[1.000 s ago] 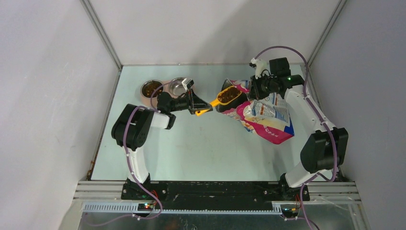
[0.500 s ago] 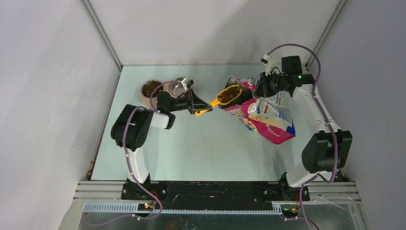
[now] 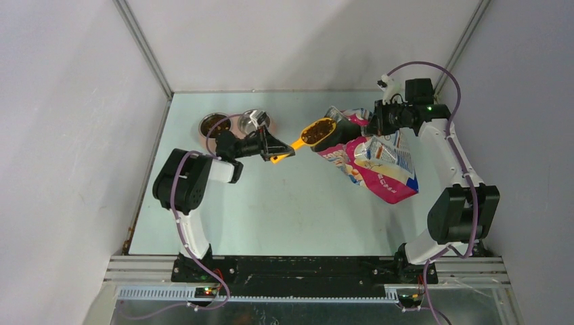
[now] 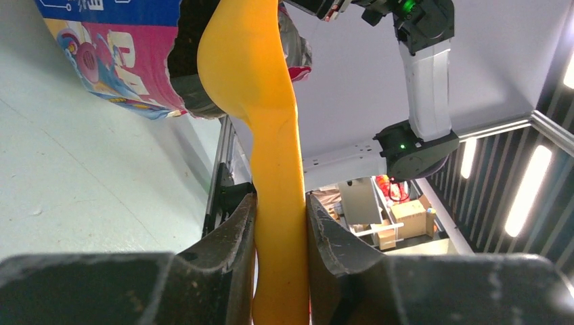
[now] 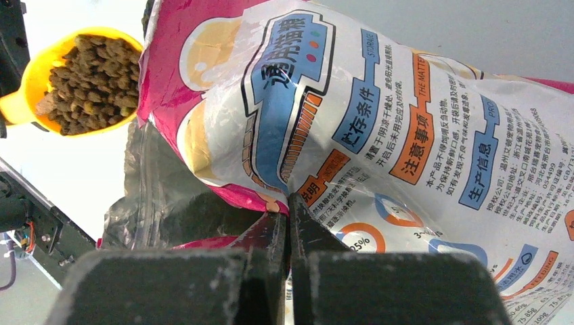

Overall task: Serve the pet food
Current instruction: Collect the pet food from the pet food bag, then pour the pet food into the pet food bowl.

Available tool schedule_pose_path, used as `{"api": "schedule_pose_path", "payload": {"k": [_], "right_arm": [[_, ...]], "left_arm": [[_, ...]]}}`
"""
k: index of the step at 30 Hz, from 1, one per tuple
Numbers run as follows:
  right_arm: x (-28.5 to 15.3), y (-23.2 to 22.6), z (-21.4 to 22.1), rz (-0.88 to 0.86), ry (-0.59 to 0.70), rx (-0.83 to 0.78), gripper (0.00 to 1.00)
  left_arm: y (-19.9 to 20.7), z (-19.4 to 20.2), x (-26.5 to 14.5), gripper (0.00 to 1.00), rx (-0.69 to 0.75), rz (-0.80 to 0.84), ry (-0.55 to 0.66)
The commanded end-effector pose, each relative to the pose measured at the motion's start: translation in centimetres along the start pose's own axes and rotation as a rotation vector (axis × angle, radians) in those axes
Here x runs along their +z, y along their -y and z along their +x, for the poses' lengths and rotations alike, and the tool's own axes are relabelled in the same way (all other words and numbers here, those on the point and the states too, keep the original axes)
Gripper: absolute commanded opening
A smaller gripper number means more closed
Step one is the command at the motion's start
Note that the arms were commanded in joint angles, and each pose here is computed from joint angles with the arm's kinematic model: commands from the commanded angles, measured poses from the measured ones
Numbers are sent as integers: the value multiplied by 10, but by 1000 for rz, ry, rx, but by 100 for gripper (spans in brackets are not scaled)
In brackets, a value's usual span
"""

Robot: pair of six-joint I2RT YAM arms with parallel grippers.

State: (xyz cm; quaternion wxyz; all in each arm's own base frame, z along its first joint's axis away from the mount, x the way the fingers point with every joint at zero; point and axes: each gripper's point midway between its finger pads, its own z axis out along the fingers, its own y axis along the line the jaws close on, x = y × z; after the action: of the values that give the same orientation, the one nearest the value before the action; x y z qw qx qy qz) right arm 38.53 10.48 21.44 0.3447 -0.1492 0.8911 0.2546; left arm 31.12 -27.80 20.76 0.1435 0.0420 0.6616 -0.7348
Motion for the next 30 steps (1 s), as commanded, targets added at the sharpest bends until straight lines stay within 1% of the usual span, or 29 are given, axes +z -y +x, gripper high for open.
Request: {"api": "schedule_pose_path", "payload": {"k": [1, 23, 30], "right_arm": [[-15, 15, -24, 85, 88, -31, 0], [-13, 15, -22, 82, 80, -24, 0], [-13, 15, -21, 80, 79, -24, 0]], "left_arm": [[34, 2, -5, 0, 124, 87, -11], [37, -20, -34, 0, 161, 69, 88], [42, -36, -52, 0, 192, 55, 144]]}}
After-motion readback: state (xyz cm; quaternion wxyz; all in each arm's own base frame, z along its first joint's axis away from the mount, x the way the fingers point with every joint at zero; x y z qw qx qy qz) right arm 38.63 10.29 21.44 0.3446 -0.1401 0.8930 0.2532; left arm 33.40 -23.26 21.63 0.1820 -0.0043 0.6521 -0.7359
